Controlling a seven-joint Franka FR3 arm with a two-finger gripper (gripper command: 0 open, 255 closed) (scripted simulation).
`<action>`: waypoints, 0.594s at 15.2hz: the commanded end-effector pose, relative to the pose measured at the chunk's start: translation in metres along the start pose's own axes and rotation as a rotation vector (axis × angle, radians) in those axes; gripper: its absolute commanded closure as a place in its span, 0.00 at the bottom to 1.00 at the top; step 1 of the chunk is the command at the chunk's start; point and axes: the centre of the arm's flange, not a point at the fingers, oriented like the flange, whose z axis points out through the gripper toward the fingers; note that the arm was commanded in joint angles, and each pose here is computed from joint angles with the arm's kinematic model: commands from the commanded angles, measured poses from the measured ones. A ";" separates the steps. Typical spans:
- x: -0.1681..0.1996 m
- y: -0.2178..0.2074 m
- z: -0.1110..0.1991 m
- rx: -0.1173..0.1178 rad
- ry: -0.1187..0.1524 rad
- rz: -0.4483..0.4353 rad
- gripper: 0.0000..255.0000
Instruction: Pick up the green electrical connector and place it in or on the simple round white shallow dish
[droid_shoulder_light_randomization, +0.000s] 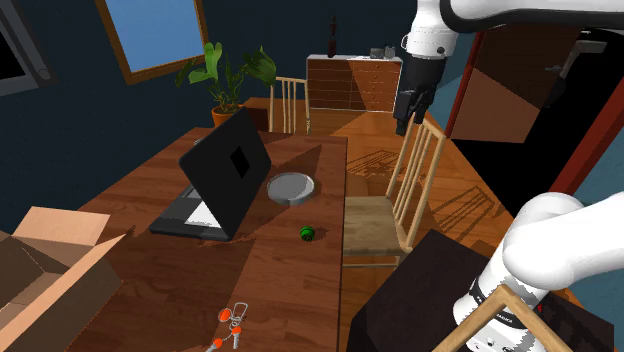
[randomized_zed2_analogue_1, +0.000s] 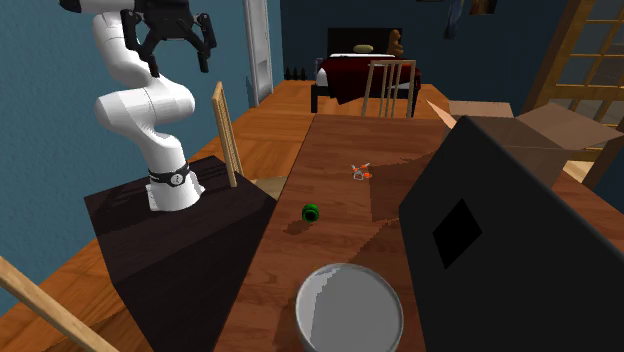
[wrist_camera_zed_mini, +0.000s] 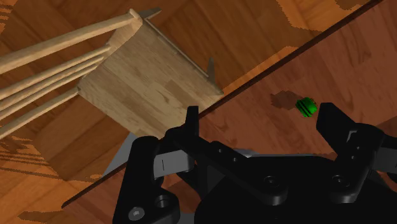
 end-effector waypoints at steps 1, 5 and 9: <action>0.000 0.000 0.000 0.000 0.000 0.000 0.00; 0.029 -0.033 0.036 -0.022 -0.026 0.004 0.00; 0.058 -0.064 0.074 -0.044 -0.052 0.007 0.00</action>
